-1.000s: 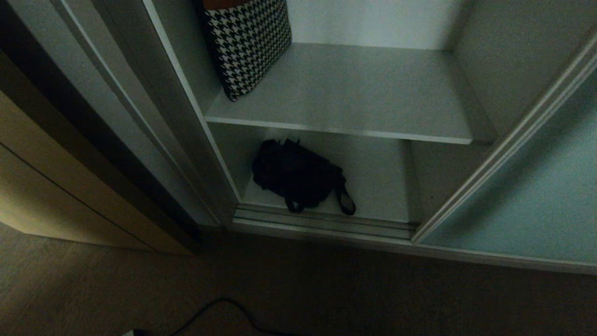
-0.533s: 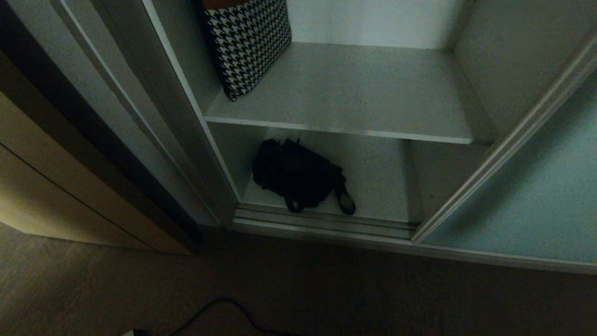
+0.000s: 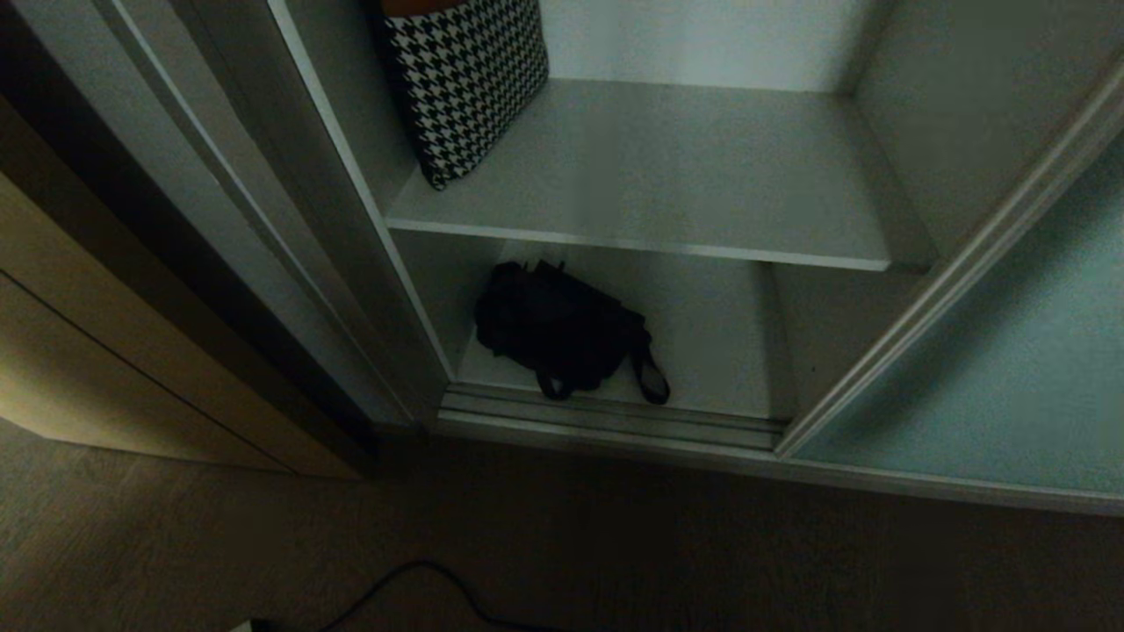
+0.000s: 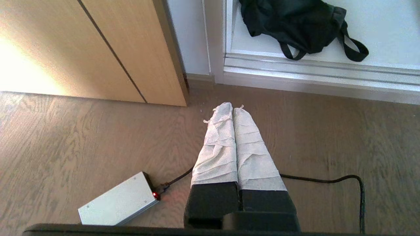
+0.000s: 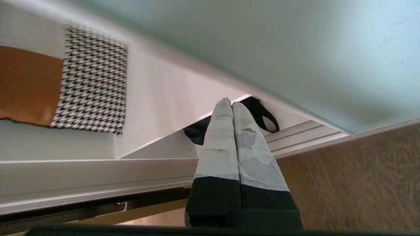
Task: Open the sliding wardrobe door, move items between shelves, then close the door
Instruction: Close the door
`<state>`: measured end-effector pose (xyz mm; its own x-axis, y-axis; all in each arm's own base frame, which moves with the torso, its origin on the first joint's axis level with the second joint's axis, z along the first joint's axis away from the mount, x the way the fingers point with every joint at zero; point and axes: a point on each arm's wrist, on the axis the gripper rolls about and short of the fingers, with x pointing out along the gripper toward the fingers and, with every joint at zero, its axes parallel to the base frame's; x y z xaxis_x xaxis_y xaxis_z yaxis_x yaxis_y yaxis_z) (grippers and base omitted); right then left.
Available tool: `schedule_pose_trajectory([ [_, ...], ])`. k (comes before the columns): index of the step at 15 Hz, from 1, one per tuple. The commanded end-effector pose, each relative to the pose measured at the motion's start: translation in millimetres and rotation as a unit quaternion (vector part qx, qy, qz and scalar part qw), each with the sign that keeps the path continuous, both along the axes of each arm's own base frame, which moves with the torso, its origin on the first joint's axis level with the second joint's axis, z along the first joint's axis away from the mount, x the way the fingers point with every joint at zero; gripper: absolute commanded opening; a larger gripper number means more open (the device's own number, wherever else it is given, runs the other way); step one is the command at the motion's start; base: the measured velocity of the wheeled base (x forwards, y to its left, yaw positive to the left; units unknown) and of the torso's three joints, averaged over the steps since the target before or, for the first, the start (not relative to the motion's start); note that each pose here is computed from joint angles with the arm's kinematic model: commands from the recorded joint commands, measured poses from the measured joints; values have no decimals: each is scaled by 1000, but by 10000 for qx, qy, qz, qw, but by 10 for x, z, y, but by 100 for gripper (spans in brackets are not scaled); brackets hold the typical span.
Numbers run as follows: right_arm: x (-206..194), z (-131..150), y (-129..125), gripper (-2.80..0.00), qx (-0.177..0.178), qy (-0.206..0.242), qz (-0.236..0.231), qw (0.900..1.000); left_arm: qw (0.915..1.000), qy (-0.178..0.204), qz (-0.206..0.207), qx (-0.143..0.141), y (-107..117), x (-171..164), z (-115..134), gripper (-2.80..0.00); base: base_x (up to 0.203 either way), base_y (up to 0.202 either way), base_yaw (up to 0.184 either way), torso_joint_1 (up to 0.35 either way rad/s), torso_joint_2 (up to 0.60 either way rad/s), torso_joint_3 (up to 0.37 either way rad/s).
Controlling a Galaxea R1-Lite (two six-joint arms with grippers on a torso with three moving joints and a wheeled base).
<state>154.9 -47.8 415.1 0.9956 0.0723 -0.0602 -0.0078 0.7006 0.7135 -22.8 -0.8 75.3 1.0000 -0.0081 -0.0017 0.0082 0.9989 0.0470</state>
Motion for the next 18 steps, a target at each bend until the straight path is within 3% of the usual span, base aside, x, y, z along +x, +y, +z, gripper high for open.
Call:
schedule_pose_trajectory([
  [1,121,-50,-45,-280,77,144,16,9999,10000,7,2,3,0,1,1,-280,0,0,0,0,0,0],
  [6,395,-118,-146,-280,70,74,-9,9999,10000,7,2,3,0,1,1,-280,0,0,0,0,0,0],
  [18,570,-160,-109,-280,47,35,204,9998,10000,7,2,3,0,1,1,-280,0,0,0,0,0,0],
])
